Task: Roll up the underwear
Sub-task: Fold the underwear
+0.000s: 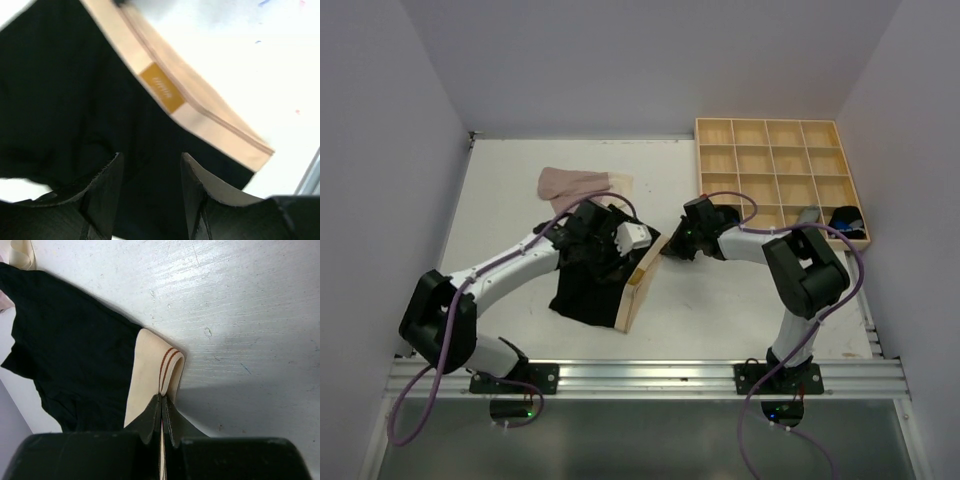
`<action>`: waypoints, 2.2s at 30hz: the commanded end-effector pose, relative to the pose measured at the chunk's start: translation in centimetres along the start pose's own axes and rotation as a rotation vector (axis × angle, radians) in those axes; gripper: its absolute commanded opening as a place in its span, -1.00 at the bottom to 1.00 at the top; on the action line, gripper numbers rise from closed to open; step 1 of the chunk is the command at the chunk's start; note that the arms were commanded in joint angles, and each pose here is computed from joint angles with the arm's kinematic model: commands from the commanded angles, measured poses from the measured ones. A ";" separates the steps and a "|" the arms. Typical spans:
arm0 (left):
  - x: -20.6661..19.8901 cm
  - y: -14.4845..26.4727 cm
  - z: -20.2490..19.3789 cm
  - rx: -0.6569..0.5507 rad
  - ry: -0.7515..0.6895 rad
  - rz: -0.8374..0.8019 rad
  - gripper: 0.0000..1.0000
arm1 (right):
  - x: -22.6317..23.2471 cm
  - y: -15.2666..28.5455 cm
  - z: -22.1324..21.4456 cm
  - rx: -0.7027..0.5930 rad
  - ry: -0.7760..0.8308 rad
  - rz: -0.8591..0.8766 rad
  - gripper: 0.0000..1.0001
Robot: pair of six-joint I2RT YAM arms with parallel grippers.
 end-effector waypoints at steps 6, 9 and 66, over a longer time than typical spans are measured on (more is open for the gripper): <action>-5.4 -4.4 2.8 0.159 -0.007 0.064 -0.11 | -1.2 -0.7 0.1 -0.015 -0.002 -0.045 -1.00; -5.5 -5.5 3.4 0.188 0.007 0.086 -0.19 | -1.3 -0.7 0.0 -0.015 -0.006 -0.043 -1.00; -6.9 -8.5 5.2 0.135 -0.062 -0.070 -0.32 | -0.2 -0.7 0.2 -0.005 0.025 -0.018 -1.00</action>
Point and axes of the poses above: each gripper's point midway between its finger pads, its own y axis back along the fingers, its own x axis along the line the jaws close on, z = x × y, the point moved 8 cm from there along y, back along the fingers, and after that the axes turned 15 degrees about -y, right-handed, at the moved point
